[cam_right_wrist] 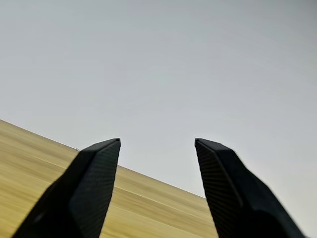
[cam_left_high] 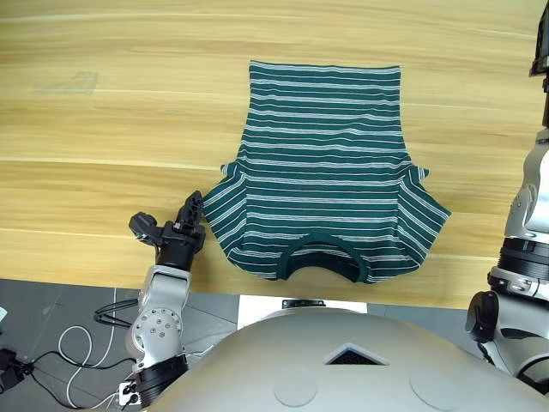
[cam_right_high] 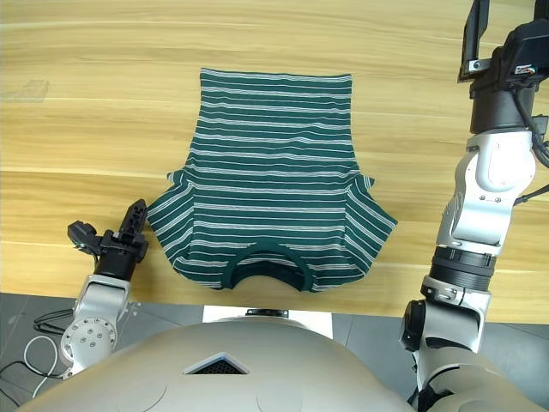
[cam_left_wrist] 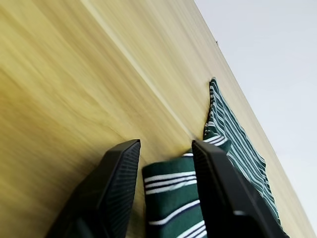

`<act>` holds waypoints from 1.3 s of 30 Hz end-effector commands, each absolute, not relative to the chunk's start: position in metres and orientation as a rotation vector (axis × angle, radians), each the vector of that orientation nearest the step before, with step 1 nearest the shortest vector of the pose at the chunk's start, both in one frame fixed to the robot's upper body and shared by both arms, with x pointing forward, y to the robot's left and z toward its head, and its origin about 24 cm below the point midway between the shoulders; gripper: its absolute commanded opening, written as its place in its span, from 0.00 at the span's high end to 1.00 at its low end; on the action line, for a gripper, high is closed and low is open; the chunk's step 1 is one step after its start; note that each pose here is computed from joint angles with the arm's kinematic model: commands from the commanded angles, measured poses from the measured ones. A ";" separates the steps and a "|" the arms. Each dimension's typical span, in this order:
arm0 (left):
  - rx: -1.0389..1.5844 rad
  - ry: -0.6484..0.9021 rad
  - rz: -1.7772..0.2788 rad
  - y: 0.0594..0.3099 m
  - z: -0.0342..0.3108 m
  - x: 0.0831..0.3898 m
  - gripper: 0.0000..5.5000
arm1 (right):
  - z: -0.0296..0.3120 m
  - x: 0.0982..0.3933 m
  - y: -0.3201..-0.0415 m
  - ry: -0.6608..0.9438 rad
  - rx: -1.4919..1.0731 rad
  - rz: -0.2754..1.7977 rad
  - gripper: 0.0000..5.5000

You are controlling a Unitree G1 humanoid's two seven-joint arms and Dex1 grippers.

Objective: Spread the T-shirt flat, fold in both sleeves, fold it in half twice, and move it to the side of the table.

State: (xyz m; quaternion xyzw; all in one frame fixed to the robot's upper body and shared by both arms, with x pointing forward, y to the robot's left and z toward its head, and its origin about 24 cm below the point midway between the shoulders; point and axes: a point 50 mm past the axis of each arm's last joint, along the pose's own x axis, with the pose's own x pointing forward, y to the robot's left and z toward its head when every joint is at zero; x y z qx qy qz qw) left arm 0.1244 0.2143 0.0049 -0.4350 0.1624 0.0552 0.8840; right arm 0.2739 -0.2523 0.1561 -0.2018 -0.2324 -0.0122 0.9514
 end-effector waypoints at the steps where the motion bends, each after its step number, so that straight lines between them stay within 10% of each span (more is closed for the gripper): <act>1: -0.915 0.478 0.138 0.208 -0.014 0.110 0.65 | 0.157 0.274 -0.253 -0.479 -0.418 -0.029 0.49; 20: -0.895 0.498 0.131 0.207 -0.016 0.112 1.00 | 0.158 0.276 -0.251 -0.491 -0.428 -0.021 0.49; 39: -0.463 0.317 -0.054 0.192 0.019 0.119 1.00 | 0.150 0.275 -0.246 -0.468 -0.418 -0.015 0.49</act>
